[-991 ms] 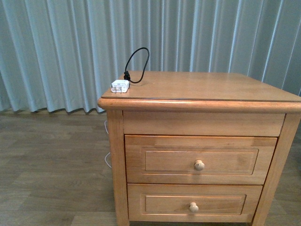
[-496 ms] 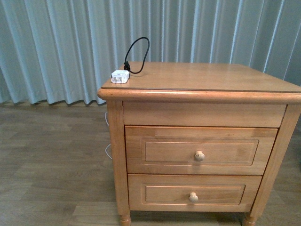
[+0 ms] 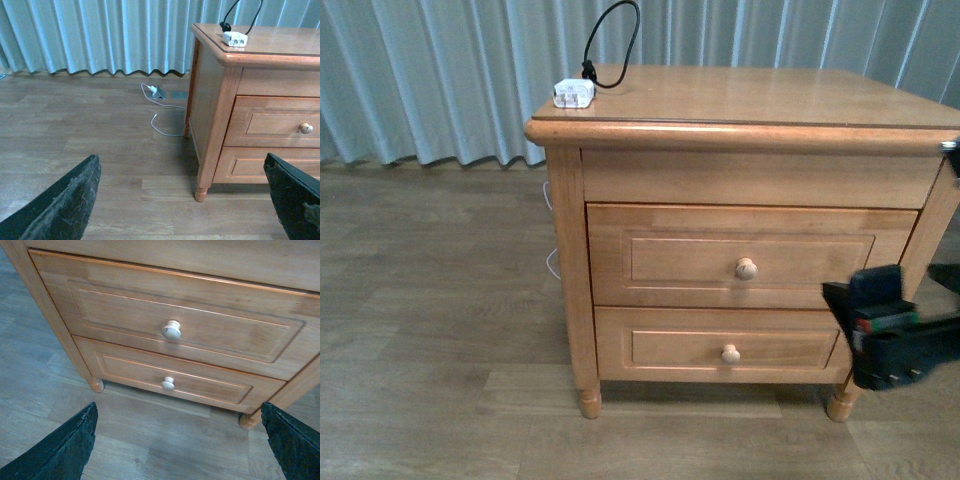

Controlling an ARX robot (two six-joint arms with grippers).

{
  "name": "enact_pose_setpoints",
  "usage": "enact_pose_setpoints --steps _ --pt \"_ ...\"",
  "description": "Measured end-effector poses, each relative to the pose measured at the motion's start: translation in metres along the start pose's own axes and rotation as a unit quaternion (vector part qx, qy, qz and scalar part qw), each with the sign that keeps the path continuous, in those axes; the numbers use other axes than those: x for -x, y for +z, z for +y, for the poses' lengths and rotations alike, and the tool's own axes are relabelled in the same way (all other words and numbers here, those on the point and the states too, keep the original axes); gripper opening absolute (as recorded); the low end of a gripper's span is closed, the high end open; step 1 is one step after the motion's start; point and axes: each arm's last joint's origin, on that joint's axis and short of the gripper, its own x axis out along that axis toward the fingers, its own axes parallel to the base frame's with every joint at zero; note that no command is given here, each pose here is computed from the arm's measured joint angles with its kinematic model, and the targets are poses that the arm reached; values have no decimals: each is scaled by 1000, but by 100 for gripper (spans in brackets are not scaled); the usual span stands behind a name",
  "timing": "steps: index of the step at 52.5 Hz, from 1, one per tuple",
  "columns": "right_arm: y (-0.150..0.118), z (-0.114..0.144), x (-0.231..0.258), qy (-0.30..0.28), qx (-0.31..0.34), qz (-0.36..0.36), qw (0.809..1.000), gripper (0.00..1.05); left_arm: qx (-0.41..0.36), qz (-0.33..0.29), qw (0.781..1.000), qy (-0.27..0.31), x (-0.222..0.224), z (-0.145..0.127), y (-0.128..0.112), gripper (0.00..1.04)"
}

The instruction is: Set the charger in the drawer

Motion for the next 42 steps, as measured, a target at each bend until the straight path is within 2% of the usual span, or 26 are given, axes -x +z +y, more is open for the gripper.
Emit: enact_pose_setpoints --steps 24,42 --pt "-4 15 -132 -24 -18 7 1000 97 0 0 1000 0 0 0 0 99" --pt "-15 5 -174 -44 -36 12 998 97 0 0 1000 0 0 0 0 99"
